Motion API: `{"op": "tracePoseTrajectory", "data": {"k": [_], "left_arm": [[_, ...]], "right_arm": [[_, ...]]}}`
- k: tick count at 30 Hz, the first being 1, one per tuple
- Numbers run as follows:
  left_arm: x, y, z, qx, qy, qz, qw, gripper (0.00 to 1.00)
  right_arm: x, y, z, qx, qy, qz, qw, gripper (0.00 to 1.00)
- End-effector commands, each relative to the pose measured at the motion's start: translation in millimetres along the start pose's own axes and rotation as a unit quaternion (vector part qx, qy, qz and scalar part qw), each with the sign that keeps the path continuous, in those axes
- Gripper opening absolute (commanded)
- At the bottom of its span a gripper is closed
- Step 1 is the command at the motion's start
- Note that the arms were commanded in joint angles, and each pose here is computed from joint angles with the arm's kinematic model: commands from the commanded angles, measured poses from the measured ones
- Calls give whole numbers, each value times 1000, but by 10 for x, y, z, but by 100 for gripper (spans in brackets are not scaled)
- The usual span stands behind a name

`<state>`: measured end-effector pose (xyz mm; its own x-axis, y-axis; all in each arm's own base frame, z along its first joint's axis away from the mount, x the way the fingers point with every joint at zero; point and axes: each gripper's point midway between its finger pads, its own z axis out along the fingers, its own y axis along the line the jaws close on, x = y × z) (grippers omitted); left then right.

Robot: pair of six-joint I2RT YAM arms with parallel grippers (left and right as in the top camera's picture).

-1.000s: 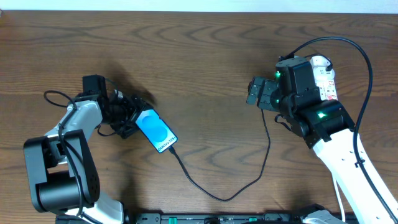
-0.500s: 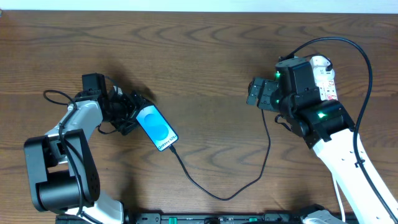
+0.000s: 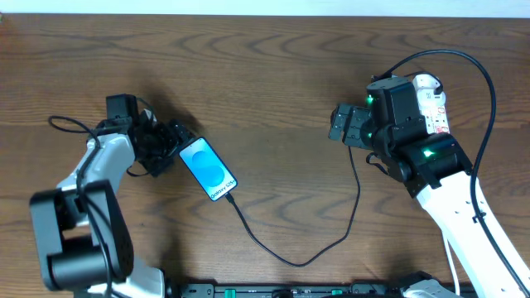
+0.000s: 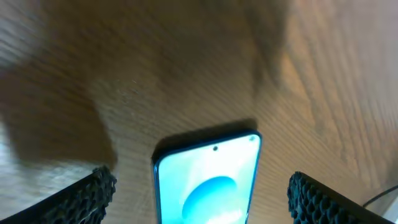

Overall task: Plug charger to phone and switch on socket
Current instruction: 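Open the left gripper and release the phone onto the table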

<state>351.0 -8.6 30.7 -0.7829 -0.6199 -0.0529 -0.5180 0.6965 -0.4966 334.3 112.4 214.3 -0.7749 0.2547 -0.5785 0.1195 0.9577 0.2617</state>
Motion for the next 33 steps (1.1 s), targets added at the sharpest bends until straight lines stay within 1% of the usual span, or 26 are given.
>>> {"op": "tracePoseTrajectory", "data": {"k": [1, 7, 11, 16, 20, 24, 33], "left_arm": [[-95, -130, -310, 3, -52, 89, 995, 91], [-102, -426, -847, 30, -121, 191, 974, 91], [-34, -689, -1238, 66, -171, 265, 947, 91], [43, -869, -1659, 83, -232, 313, 917, 91], [98, -958, -1887, 94, -266, 327, 902, 91], [120, -986, -1964, 98, -277, 331, 897, 91], [125, -956, -1914, 95, -267, 327, 902, 91]], "right_arm": [[-30, -5, -1, 4, -5, -3, 1000, 99], [-52, 10, -1, 1, -9, -2, 1000, 99], [-60, 15, -2, 0, -11, -2, 1000, 99], [-55, 14, -1, 0, -10, -2, 1000, 99], [-32, -1, -1, 3, -5, -3, 1000, 99], [-8, -16, -1, 6, 0, -3, 1000, 99], [16, -31, -2, 9, 5, -4, 1000, 99]]}}
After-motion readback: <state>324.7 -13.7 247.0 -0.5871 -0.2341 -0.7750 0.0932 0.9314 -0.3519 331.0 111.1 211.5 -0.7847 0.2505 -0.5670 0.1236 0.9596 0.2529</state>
